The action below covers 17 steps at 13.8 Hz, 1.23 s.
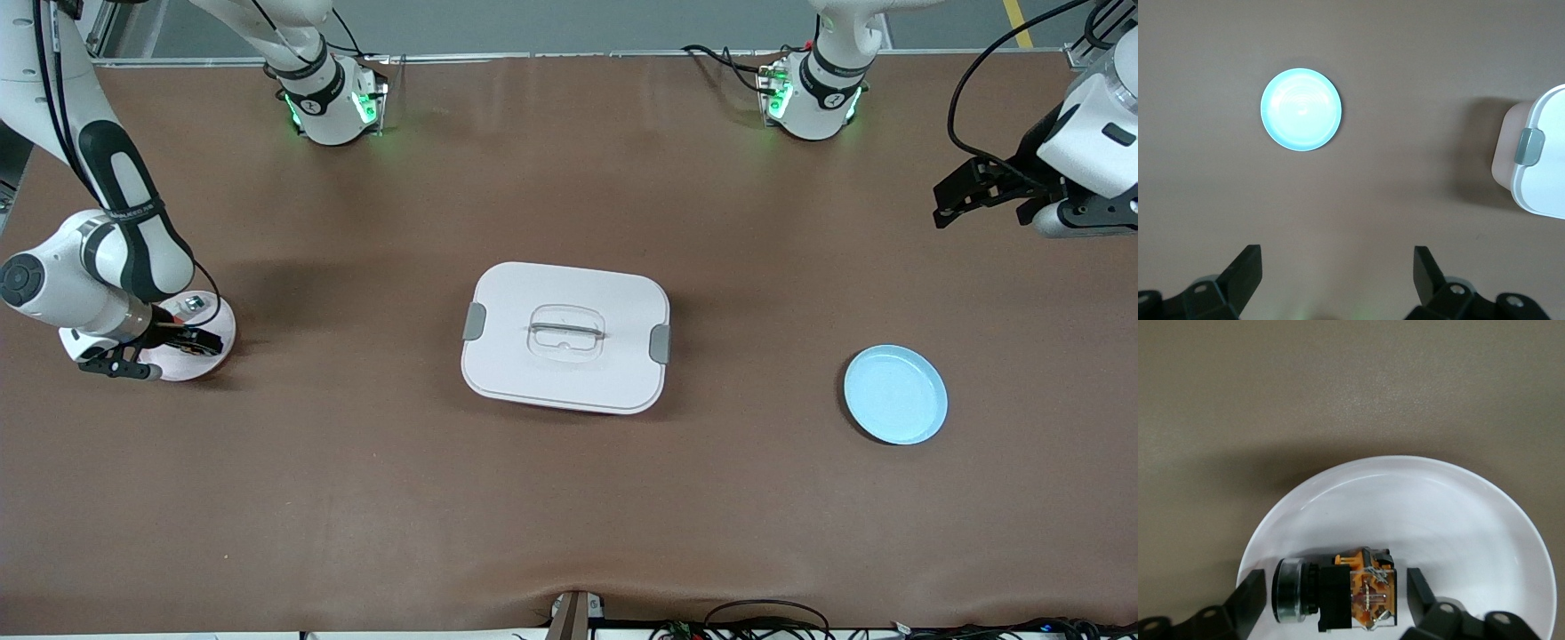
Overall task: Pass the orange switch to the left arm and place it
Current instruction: 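Close the right gripper on the switch and lift it off the plate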
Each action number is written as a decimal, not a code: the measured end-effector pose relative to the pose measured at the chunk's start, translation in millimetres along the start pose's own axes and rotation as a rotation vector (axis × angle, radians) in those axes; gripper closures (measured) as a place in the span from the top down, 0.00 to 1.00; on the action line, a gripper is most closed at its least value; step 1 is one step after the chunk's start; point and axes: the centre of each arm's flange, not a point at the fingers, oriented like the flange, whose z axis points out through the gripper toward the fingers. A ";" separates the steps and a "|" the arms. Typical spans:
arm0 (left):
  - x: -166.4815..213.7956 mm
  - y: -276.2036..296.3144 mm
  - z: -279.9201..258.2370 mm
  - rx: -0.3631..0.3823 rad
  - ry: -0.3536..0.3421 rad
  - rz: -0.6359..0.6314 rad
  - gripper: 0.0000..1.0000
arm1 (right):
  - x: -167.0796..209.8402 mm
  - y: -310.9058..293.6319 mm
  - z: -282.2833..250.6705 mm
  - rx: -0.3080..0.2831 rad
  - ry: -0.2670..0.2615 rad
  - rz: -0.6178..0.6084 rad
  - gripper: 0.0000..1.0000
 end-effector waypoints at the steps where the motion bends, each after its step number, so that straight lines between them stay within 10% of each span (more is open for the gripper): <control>1: 0.0 0.0 0.0 0.000 0.000 0.000 1.00 | 0.5 -0.5 -0.5 0.000 0.001 -0.001 0.76; 6: 0.0 0.0 0.0 0.000 0.000 0.000 1.00 | 5.8 -1.4 -6.2 0.007 -0.013 -0.004 0.72; 17: -0.3 1.4 0.2 0.000 -0.001 0.003 1.00 | 25.5 -115.1 -181.6 0.132 -0.311 0.256 0.72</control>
